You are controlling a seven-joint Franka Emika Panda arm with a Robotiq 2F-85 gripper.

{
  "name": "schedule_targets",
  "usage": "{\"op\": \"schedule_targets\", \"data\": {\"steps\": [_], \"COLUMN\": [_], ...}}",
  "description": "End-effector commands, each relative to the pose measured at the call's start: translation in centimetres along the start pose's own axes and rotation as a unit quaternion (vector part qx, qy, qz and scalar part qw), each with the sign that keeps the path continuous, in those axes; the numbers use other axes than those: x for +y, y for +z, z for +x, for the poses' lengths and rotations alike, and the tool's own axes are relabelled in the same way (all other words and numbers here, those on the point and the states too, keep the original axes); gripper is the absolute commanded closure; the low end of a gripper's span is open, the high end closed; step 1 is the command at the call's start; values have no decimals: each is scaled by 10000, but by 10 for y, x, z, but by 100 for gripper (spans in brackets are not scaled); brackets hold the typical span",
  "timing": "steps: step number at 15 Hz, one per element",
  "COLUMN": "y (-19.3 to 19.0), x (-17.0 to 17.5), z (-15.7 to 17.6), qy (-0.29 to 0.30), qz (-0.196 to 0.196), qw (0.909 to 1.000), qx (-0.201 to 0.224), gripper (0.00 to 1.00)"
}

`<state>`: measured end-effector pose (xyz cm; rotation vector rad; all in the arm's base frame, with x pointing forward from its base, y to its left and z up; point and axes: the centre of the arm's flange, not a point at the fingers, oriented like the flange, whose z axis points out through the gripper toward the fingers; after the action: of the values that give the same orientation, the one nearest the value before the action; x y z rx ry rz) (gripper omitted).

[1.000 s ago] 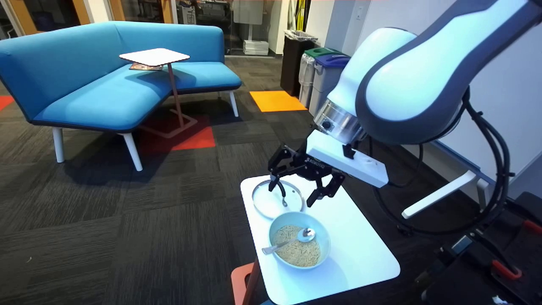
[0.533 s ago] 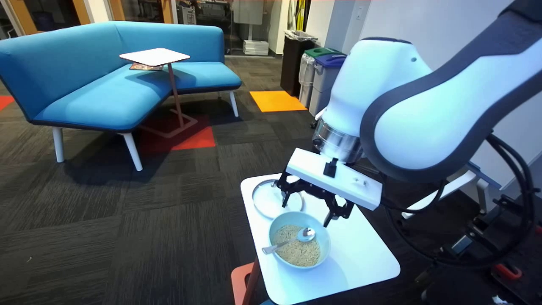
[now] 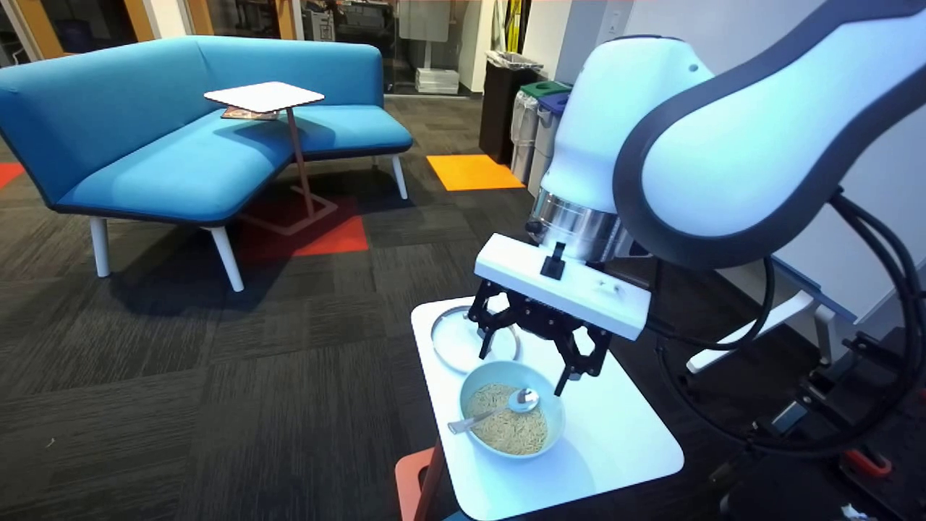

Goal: Pick up the spoon and stir the objects in the bowl

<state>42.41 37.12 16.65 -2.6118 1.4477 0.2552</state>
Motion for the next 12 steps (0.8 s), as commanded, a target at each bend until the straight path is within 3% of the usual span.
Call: {"op": "schedule_targets", "data": {"steps": [1,3,7,12], "y": [4,9,26,46], "x": [-5,-6,-5,-5], "z": [-17,-27,-29,-19], "qy": [664,992,1610,1875], "qz": [298,315,385,608], "qw": [9964,9925,9840,9782], "qx": [-435,-638,-660,-652], "gripper": [0,0,0,0]}}
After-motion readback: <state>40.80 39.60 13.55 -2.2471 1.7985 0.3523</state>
